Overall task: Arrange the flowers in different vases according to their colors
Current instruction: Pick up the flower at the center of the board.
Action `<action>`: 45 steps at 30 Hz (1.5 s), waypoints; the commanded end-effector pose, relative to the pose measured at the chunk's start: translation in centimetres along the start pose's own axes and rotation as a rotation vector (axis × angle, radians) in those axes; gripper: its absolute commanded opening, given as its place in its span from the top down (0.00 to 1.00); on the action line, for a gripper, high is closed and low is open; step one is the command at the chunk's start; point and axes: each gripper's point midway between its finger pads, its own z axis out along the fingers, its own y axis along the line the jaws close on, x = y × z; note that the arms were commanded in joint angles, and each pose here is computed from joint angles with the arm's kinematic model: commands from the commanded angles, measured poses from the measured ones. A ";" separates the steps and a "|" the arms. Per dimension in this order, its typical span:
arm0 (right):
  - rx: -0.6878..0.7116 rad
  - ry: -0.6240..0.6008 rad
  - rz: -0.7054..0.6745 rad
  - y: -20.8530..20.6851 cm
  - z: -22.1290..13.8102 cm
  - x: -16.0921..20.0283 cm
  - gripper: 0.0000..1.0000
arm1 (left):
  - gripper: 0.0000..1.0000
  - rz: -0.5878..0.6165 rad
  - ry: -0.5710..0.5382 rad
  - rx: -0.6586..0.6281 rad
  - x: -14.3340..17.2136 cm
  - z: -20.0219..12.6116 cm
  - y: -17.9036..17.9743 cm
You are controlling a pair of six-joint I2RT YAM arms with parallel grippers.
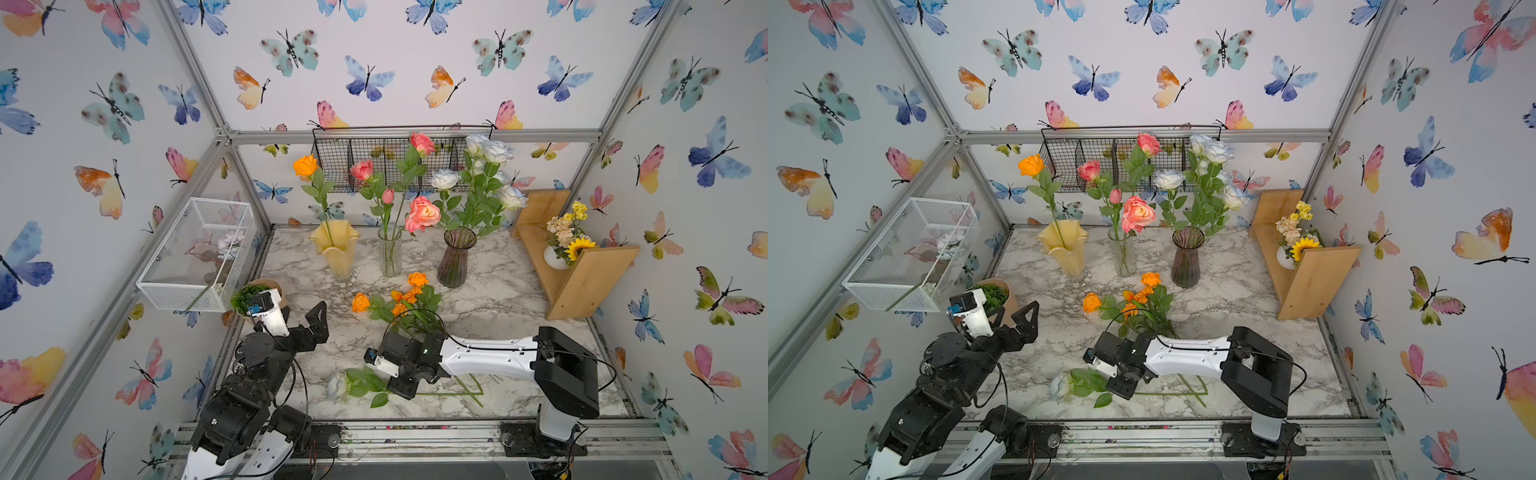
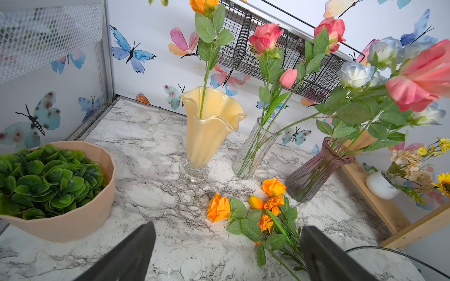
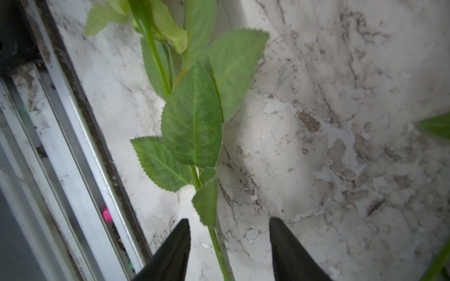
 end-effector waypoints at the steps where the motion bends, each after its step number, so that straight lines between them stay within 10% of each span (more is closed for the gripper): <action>1: -0.006 -0.006 -0.024 0.7 0.5 -0.5 0.47 | 0.01 -0.002 0.001 -0.020 0.0 0.2 0.3; 14: -0.021 0.048 -0.045 1.4 2.6 0.6 0.60 | 0.01 0.000 0.008 -0.026 0.1 0.4 0.4; 28: 0.012 0.036 -0.126 0.8 2.8 -0.3 0.97 | 0.01 -0.004 0.002 -0.042 -0.1 0.5 0.8; 37: 0.030 -0.190 -0.110 -2.5 -1.7 -7.2 0.98 | 0.01 -0.009 -0.009 -0.053 -0.3 0.4 1.2; 45: 0.016 -0.658 0.053 -9.2 -11.5 -14.0 0.97 | 0.01 -0.013 -0.025 -0.054 -0.6 0.0 1.3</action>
